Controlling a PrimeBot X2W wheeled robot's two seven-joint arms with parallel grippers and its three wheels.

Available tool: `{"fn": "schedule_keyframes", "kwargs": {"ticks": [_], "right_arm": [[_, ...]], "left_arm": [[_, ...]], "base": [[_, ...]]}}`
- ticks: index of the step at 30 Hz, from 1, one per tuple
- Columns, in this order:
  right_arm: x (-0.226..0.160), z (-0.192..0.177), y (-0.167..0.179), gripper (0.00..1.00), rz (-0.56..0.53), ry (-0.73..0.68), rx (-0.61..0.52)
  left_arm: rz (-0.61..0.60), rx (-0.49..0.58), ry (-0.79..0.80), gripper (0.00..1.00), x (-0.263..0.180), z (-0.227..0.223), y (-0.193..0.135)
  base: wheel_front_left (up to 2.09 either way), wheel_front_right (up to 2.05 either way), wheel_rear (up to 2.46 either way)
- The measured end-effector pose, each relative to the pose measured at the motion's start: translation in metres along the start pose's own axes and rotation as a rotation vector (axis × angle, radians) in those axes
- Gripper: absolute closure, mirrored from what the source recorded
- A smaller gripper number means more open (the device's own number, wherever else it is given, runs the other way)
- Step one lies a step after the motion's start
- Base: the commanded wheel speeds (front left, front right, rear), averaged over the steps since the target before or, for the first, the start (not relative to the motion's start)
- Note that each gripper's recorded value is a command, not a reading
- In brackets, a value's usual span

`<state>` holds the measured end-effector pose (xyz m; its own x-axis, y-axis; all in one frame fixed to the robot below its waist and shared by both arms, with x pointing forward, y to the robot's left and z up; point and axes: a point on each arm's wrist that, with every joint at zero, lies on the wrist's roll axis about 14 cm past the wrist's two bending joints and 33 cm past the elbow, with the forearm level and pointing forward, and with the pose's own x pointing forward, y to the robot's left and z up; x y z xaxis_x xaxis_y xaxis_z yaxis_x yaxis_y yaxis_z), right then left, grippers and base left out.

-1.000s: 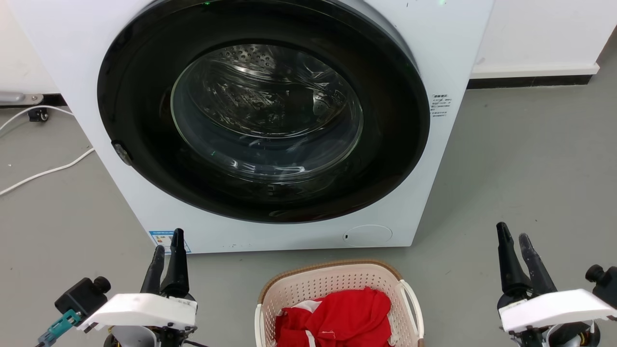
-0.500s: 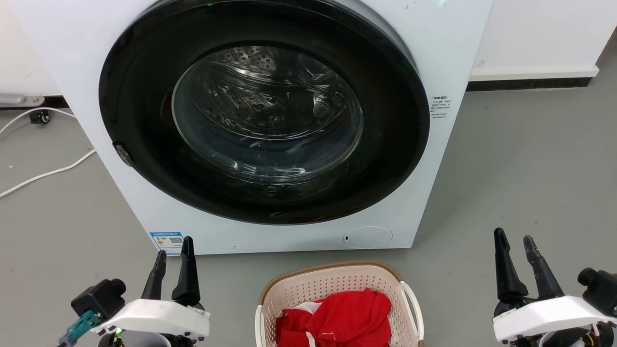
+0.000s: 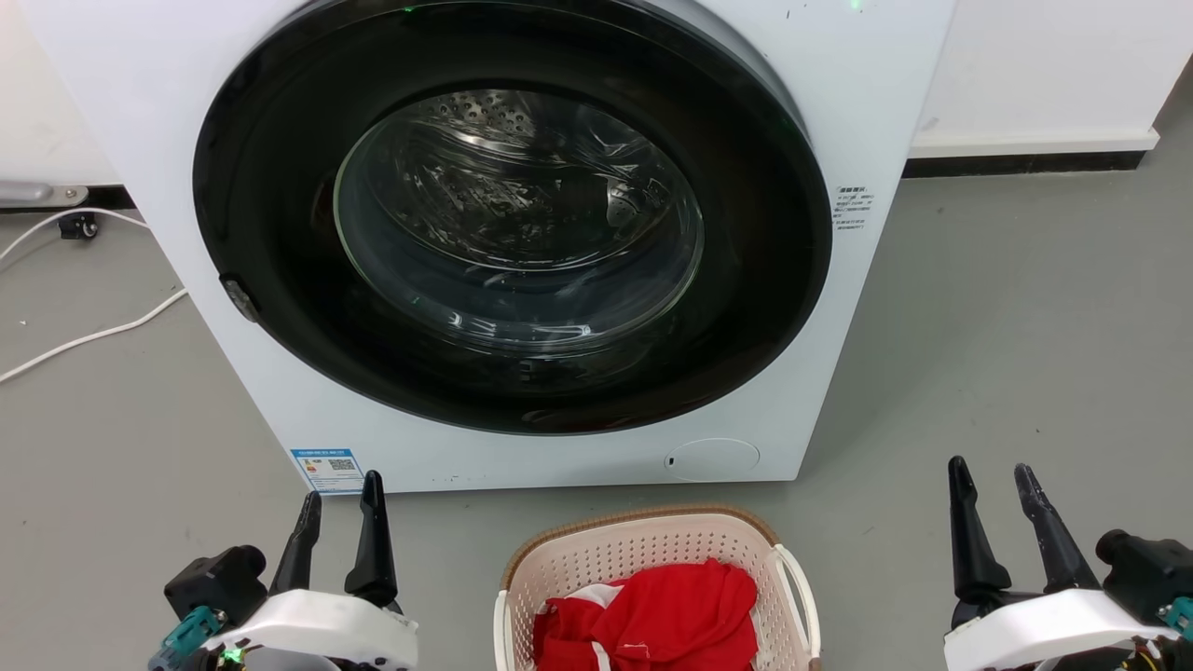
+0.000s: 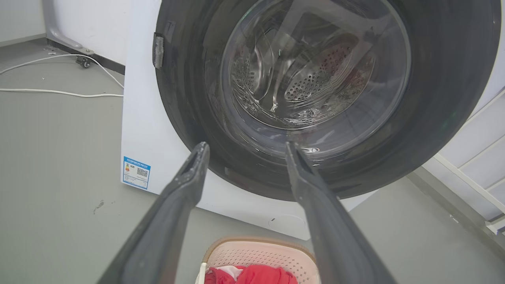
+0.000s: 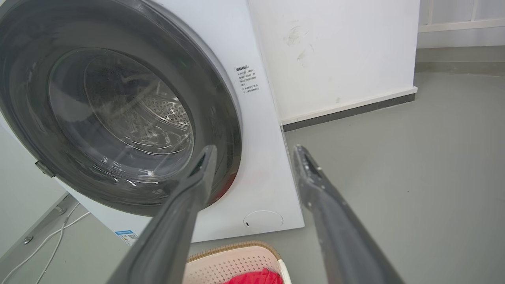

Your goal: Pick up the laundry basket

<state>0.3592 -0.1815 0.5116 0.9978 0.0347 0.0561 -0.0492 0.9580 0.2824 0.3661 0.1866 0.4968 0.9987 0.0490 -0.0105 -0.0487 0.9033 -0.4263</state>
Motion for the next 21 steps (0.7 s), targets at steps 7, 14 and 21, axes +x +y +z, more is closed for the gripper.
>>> {"fn": "schedule_keyframes", "kwargs": {"ticks": [7,14,21], "right_arm": [[-0.0004,0.002,0.0053,0.0,0.021,-0.012,-0.051],[-0.0028,0.0019,0.0079,0.0,0.034,-0.017,-0.109],[-0.0054,0.0001,0.0088,0.0,0.044,-0.017,-0.167]], "left_arm": [[-0.003,0.07,-0.01,0.0,-0.0015,0.0005,-0.0003],[-0.018,0.138,-0.017,0.0,-0.0028,-0.0003,-0.003],[-0.032,0.2,-0.021,0.0,-0.0043,-0.0022,-0.0054]], "base": [[0.0,0.0,0.0],[0.0,0.0,0.0],[0.0,0.0,0.0]]}}
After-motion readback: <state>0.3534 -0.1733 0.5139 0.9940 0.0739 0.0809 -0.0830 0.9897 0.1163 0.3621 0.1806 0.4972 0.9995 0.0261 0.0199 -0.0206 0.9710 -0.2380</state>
